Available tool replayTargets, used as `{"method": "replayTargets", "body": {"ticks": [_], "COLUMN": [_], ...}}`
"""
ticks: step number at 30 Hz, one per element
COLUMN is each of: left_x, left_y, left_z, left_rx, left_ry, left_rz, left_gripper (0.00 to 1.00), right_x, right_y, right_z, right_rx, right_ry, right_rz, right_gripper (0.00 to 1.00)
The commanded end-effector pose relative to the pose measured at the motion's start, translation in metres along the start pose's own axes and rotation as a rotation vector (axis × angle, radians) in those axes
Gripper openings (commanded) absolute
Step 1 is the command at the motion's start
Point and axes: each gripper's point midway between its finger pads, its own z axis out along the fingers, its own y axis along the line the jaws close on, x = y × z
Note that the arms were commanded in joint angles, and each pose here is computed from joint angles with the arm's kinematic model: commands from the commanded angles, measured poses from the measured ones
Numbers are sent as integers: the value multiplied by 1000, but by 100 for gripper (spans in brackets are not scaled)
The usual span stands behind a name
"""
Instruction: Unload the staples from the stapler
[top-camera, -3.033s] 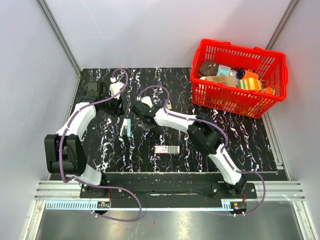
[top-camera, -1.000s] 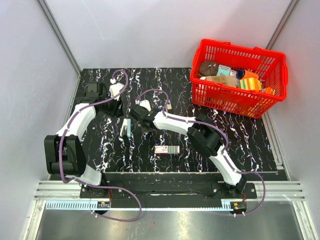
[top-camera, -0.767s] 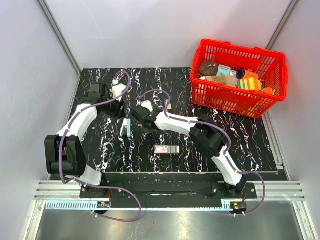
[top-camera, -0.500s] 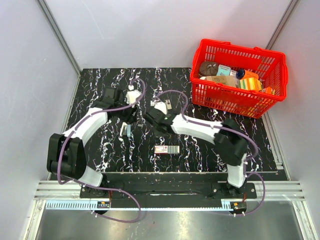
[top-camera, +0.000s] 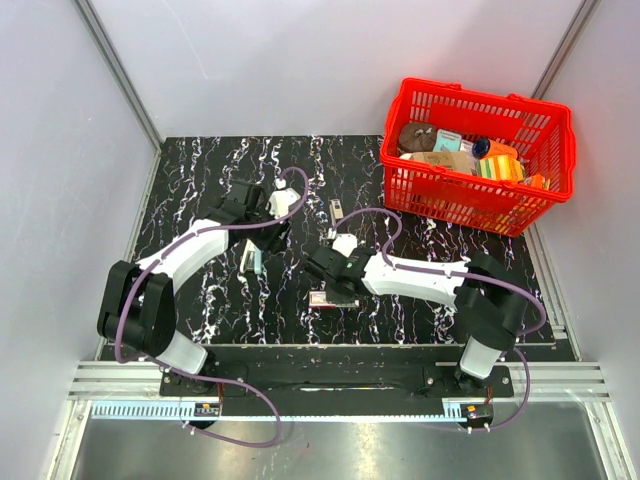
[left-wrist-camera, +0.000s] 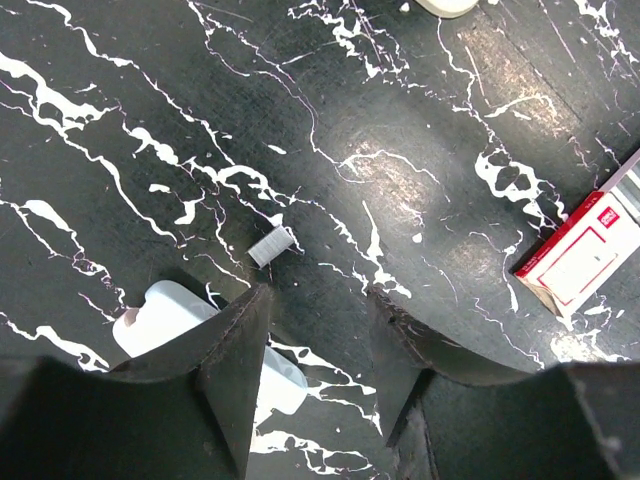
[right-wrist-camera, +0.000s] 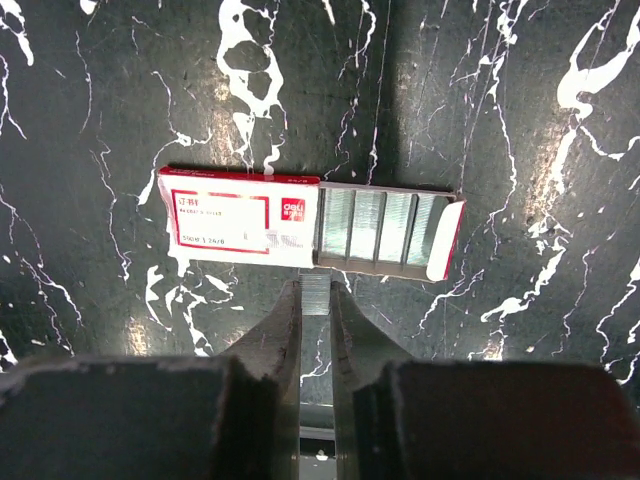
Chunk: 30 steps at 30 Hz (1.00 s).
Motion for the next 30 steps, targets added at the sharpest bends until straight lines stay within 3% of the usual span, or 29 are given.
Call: {"method": "replayTargets", "body": {"ticks": [1,30], "left_x": [-5,1], "left_y": [1,-3], "left_z": [-11,-20], "left_rx": [-38,-41], "left_ry": [-31,-22], "left_rz": [17,31], "left_gripper": [48,48], "right_x": [-3,-7], "right_y": [2,-14], "right_z": [1,24], "right_rx": [14,100], "right_ry": [-30,-42], "right_rz": [66,44], "right_gripper": [3,6]}}
